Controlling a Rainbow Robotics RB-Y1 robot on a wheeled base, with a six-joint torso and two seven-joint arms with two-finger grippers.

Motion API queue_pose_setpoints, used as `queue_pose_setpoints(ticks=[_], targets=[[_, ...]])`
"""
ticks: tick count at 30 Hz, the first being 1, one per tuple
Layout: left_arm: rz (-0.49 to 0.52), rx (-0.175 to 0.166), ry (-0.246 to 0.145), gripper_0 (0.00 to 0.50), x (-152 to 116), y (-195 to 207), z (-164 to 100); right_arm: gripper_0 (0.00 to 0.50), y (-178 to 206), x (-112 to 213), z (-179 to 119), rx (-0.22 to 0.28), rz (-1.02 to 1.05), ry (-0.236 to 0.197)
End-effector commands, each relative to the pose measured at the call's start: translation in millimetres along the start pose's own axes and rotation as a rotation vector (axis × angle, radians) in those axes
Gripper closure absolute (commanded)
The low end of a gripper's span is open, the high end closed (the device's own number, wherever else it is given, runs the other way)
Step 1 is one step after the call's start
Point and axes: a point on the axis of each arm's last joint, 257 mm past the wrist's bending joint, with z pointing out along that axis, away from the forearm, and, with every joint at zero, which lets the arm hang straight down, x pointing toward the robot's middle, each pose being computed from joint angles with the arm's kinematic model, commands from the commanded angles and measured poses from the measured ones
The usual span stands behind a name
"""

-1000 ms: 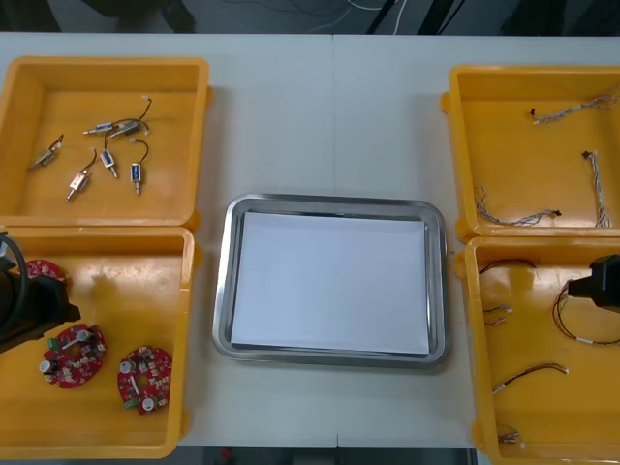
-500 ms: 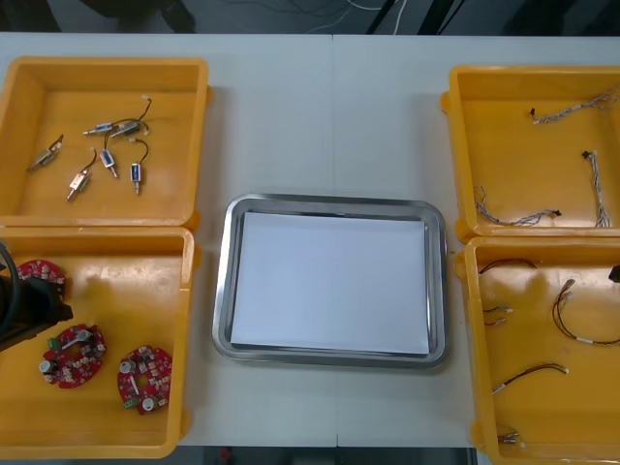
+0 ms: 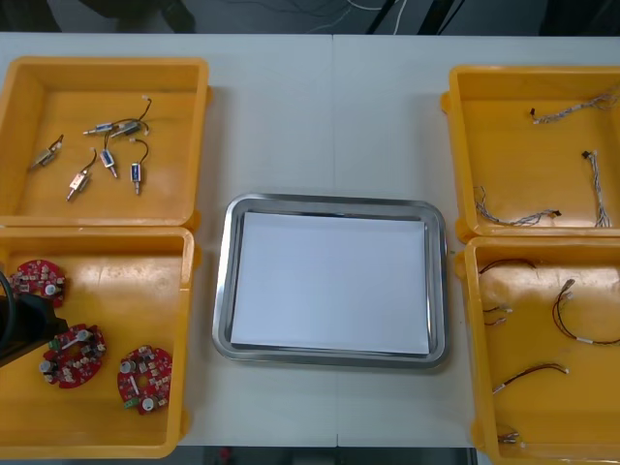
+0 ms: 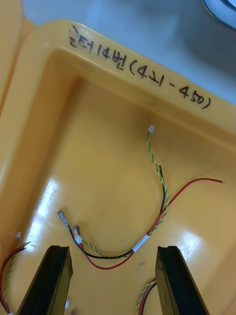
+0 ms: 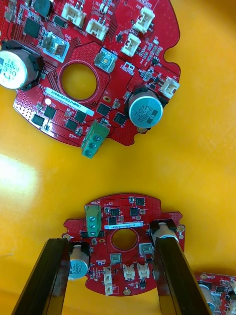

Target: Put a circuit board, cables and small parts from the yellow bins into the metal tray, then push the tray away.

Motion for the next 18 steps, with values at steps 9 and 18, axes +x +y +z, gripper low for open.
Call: queue_pose_setpoints(ticks=[9,18], targets=[[0.06,-0.031,-0.042,0.0,-12,23,6,0.0,12,35,19,0.009,0.178,0.005],[0.073,-0.032,-0.041,0.0,-7,25,19,0.0,-3,44,35,0.042,0.258,0.015]])
